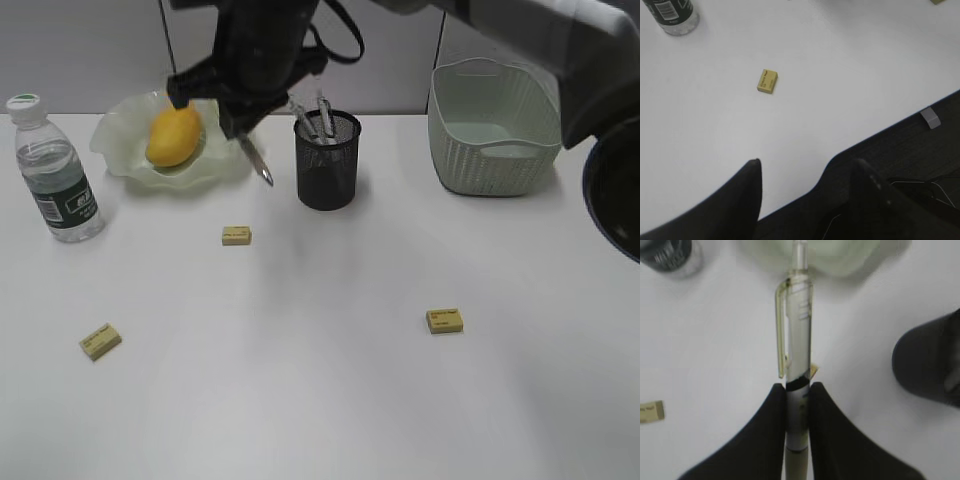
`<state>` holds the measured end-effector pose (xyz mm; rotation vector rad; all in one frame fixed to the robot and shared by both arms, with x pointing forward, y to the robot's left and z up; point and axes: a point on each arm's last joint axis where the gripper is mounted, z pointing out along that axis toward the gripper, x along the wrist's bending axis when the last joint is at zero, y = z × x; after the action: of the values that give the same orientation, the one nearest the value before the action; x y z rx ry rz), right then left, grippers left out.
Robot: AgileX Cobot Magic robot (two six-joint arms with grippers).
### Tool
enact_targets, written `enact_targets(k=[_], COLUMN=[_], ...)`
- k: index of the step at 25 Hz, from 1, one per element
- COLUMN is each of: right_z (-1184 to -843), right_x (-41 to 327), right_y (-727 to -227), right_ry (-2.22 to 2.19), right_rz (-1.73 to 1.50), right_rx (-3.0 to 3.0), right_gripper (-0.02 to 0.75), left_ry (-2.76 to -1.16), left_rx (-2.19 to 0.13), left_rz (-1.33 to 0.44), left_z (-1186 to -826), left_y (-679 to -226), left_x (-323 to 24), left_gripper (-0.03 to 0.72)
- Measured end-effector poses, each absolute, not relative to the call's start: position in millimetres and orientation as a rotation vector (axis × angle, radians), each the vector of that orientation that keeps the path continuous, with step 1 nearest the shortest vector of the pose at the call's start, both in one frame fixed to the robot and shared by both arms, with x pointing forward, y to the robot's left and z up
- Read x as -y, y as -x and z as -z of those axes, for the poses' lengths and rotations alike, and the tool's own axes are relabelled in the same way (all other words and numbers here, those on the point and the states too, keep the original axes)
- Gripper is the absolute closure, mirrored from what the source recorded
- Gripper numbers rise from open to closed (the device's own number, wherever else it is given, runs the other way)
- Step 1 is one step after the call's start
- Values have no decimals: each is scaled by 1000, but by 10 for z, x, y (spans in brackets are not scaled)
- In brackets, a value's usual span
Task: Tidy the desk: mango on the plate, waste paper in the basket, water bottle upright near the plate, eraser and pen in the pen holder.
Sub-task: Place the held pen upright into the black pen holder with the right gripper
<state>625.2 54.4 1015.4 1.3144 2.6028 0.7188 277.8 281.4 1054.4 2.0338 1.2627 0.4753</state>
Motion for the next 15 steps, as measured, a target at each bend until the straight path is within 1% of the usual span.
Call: enact_targets(k=[3,11,13,15], right_z=[-10436,-11087,-11202,-11237], right_x=[-520,-205,-155,-121], right_y=[-6285,-6331,-6361,-6404], right_ry=[-1256,-1147,-1137,-1154], right_rz=[-793,-857,-904,-936], right_rx=[-2523,-2298,-2233,-2188], right_gripper=[623,623,623,623], left_ry=[-2034,-2034,-2034,-2034], left_rx=[-1263,-1263,-1263,-1263], left_rz=[-475,-475,-475,-475], left_z=[-10544,-10544,-10544,-10544], left_y=[-2778,-2778,-2778,-2778], left_x=[-2814,-2814,-2814,-2814], left_gripper=[256,256,256,256])
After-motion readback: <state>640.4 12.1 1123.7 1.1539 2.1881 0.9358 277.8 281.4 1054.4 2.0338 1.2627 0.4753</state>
